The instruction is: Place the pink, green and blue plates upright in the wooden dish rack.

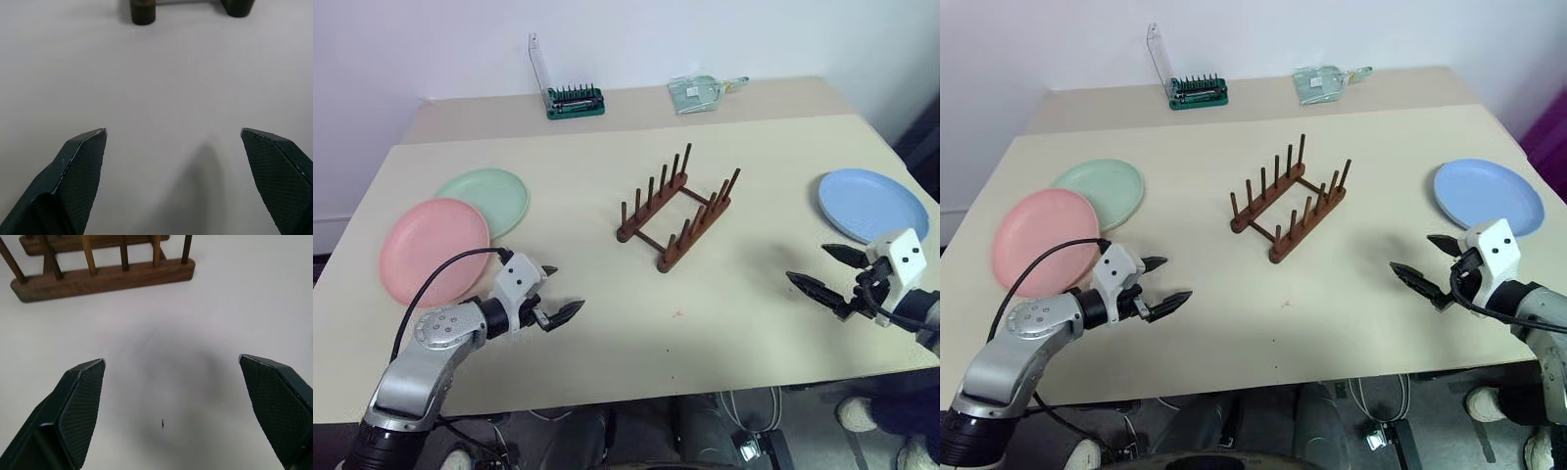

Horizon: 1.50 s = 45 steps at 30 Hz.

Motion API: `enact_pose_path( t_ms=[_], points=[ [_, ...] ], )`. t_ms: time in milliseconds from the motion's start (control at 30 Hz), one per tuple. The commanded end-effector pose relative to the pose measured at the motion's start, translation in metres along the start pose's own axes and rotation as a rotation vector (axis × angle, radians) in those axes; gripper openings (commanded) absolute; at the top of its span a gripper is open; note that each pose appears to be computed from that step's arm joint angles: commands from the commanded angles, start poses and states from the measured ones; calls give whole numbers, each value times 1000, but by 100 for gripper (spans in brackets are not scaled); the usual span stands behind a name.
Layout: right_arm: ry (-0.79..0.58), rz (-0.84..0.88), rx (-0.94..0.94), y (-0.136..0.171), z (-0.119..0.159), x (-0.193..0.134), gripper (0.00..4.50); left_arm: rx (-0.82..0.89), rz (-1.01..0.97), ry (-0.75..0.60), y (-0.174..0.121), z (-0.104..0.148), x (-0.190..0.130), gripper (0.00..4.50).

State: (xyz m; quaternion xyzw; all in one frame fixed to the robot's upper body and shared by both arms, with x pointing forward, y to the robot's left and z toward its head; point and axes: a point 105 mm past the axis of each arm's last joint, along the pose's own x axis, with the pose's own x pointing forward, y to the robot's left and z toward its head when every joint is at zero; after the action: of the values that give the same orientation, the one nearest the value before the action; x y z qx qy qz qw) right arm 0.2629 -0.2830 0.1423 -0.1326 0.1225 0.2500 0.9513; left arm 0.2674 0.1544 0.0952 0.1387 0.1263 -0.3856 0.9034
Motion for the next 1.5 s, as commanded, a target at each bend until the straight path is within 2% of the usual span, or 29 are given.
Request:
enact_pose_path(
  t_ms=[33,367,467,633,767,867,933,1033,1200,1233,1333,1500],
  points=[
    [-24,-5,-56,-3,10,3,447,30,-7,-20,-6,7,2,450],
    [-15,46,-122,16,12,15,447,25,-28,-82,-29,18,31,450],
    [-32,60,-138,32,12,24,447,48,-58,-76,-45,22,56,450],
    [-45,93,-137,61,7,30,447,17,-44,-61,-54,32,100,450],
    [-51,72,-151,72,7,30,447,18,-90,-34,-72,41,138,450],
    [-70,47,-130,75,11,29,447,-60,-108,-45,-80,52,157,450],
    [-59,38,-123,76,7,25,447,-81,-112,-2,-85,51,170,450],
    [-52,40,-130,78,5,24,450,-129,-97,-3,-83,56,174,367],
    [-40,28,-143,73,3,23,450,-119,-83,13,-80,53,172,114],
    [-35,26,-150,72,1,22,450,-105,-79,23,-78,51,172,78],
    [-15,23,-164,67,-3,19,450,13,-85,10,-67,48,167,77],
    [37,46,-179,62,-12,12,450,176,-231,-126,-58,65,152,77]
  ],
)
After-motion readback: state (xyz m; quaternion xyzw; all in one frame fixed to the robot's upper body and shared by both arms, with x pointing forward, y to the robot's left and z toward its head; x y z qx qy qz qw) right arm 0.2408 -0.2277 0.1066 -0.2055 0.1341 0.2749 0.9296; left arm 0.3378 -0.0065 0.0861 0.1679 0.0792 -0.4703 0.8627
